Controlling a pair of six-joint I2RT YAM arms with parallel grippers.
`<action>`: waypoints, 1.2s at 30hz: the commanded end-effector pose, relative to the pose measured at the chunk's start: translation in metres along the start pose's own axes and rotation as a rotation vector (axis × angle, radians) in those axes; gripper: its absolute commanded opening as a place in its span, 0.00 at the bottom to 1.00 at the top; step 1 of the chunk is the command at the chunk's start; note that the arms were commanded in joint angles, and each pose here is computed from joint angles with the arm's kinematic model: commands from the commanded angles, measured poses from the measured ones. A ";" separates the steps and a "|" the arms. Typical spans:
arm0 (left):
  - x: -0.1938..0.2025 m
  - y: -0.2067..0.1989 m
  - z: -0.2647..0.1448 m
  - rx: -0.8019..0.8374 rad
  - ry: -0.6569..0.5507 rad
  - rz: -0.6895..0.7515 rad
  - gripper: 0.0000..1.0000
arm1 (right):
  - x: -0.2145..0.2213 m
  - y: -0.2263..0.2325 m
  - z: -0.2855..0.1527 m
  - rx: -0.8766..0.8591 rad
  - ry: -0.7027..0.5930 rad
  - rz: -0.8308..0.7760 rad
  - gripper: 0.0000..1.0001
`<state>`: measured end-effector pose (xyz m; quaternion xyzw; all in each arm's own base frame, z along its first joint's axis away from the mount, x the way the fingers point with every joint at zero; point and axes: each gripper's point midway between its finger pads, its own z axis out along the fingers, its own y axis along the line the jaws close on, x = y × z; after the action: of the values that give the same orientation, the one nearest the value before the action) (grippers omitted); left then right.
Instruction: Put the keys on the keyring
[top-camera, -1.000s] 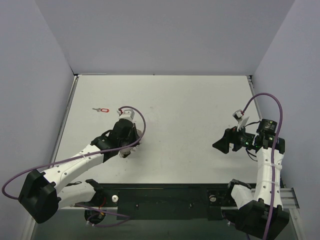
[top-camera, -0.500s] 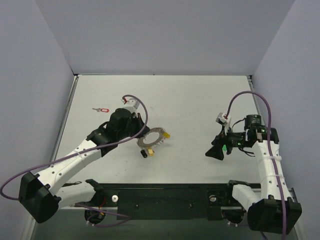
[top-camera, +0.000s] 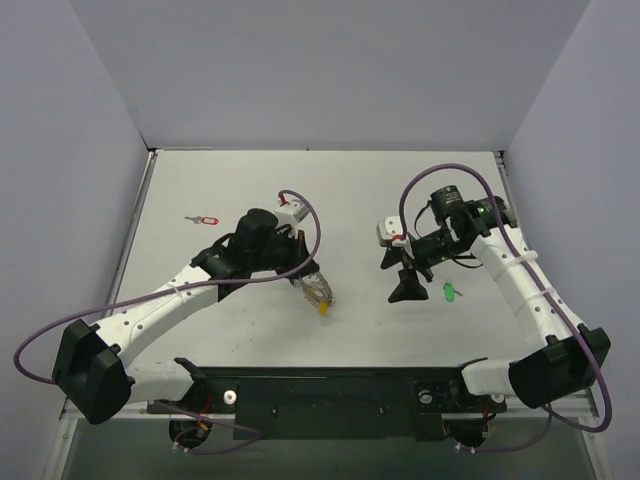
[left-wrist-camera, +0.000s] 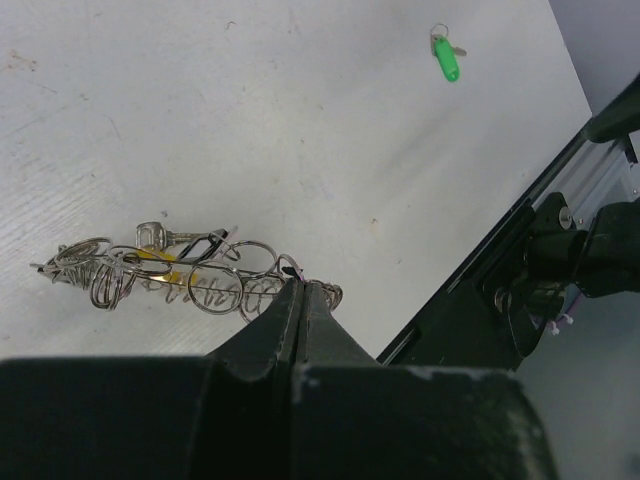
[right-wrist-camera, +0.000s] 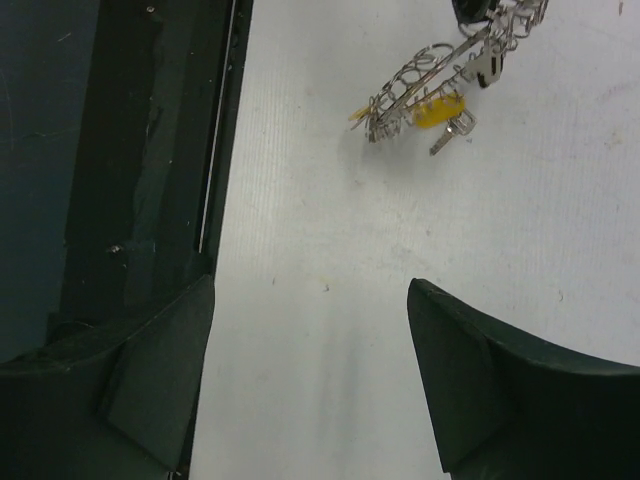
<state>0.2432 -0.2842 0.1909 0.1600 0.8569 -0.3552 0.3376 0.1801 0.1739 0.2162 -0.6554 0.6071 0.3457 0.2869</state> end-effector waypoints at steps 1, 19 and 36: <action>-0.031 -0.039 -0.008 0.150 -0.070 0.105 0.00 | -0.021 0.000 0.012 -0.081 -0.001 -0.043 0.70; -0.045 -0.039 0.013 0.136 -0.170 -0.113 0.00 | -0.021 -0.085 0.080 0.380 -0.142 0.457 0.65; -0.050 -0.052 0.014 0.169 -0.198 -0.161 0.00 | -0.012 -0.075 0.105 0.316 -0.168 0.455 0.54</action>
<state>0.2495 -0.3206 0.2095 0.0914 0.8334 -0.4277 0.3378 0.2458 0.2617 0.1525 -0.4213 0.7727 0.3345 0.3371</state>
